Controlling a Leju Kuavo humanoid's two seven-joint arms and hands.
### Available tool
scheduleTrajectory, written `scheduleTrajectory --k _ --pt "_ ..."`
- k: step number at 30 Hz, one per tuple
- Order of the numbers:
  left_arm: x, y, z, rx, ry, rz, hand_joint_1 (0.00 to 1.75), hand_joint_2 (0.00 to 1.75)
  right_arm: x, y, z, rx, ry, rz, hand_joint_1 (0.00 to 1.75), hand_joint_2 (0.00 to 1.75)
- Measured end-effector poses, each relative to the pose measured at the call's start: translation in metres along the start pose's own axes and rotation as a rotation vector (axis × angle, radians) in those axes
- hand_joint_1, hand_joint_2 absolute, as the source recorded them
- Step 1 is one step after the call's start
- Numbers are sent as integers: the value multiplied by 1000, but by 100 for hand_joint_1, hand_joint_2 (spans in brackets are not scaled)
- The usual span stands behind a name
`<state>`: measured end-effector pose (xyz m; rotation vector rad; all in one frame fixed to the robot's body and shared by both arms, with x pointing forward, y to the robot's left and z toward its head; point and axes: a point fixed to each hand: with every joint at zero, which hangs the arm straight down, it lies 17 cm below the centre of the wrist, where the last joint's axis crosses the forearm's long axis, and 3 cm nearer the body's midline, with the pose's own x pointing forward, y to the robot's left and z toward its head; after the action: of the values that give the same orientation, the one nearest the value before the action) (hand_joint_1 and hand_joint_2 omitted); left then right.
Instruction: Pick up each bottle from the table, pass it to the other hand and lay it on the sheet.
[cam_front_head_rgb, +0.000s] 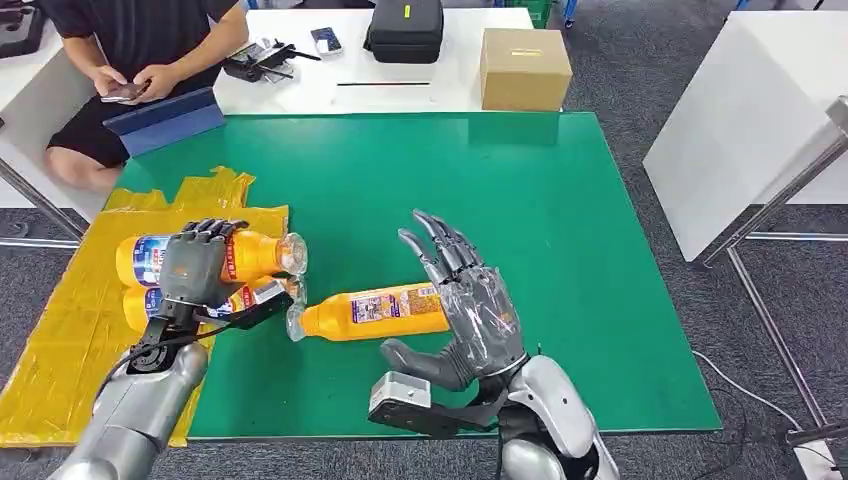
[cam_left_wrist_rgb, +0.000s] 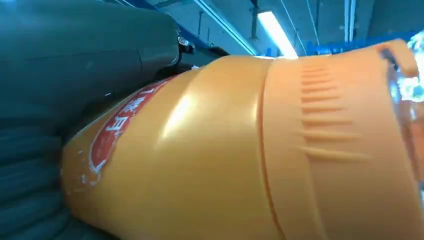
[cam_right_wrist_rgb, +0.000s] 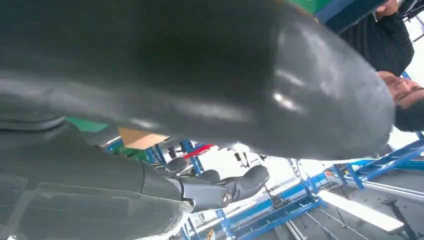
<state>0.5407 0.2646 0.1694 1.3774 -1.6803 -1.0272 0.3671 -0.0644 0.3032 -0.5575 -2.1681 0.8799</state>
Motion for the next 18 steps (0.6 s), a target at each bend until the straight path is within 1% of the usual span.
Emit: scheduleTrajectory --k 4,5,6,7,13,18 --pt "0 -17 -6 -56 6 -56 175 175 4 2 5 23 1 6 0 0" --pt "0 -21 -8 -68 9 -78 0 175 4 2 5 27 3 3 0 0" --pt "-2 -24 -9 -80 15 -96 0 175 4 3 5 31 4 -1 0 0" --pt "-3 -26 -11 -87 23 -106 0 0 4 3 5 33 4 -5 0 0" --pt "-4 -37 -12 -128 2 -157 0 0 3 2 3 44 -2 -28 0 0" --pt "-2 -44 -7 -153 -4 -152 0 0 4 1 0 42 -5 -38 0 0"
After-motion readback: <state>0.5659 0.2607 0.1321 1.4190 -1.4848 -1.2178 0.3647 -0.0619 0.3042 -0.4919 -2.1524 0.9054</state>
